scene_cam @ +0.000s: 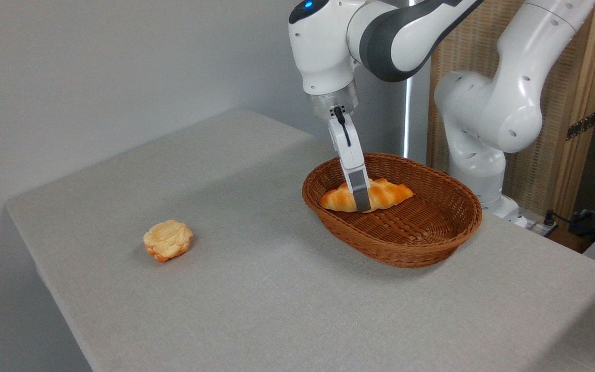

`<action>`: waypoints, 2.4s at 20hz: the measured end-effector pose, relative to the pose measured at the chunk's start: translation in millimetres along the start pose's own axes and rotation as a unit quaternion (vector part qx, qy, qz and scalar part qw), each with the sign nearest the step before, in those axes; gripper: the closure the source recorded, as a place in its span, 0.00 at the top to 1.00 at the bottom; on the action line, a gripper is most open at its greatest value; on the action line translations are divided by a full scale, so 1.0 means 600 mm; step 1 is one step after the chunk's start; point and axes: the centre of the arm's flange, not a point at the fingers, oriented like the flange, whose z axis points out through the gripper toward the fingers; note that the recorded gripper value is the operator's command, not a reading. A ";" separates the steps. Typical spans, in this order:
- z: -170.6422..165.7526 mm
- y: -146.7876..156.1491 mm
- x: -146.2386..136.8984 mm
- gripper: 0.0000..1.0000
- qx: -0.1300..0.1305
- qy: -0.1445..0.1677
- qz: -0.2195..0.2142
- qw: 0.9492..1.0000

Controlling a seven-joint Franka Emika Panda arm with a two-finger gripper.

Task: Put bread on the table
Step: 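Close the gripper on the middle of the braided roll, then lift the braided roll out of the basket toward the bun, then lower the braided roll onto the table beside the bun and open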

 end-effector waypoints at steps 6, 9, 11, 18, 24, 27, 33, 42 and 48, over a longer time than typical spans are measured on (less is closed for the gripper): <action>0.000 0.000 0.000 0.46 0.000 0.000 0.000 1.000; 0.000 0.000 0.000 0.46 0.000 0.000 0.000 1.000; 0.000 0.000 0.000 0.47 0.000 0.000 0.000 1.000; -0.043 -0.007 -0.003 0.48 0.009 0.010 -0.004 1.000; -0.132 -0.035 -0.072 0.48 -0.010 0.041 0.010 0.999; -0.179 -0.055 -0.099 0.49 0.009 0.067 -0.001 0.998; -0.278 -0.125 -0.106 0.50 0.043 0.096 -0.045 0.993; -0.237 -0.319 -0.025 0.52 0.081 0.094 -0.203 0.971; -0.116 -0.429 0.016 0.79 0.090 0.079 -0.283 0.952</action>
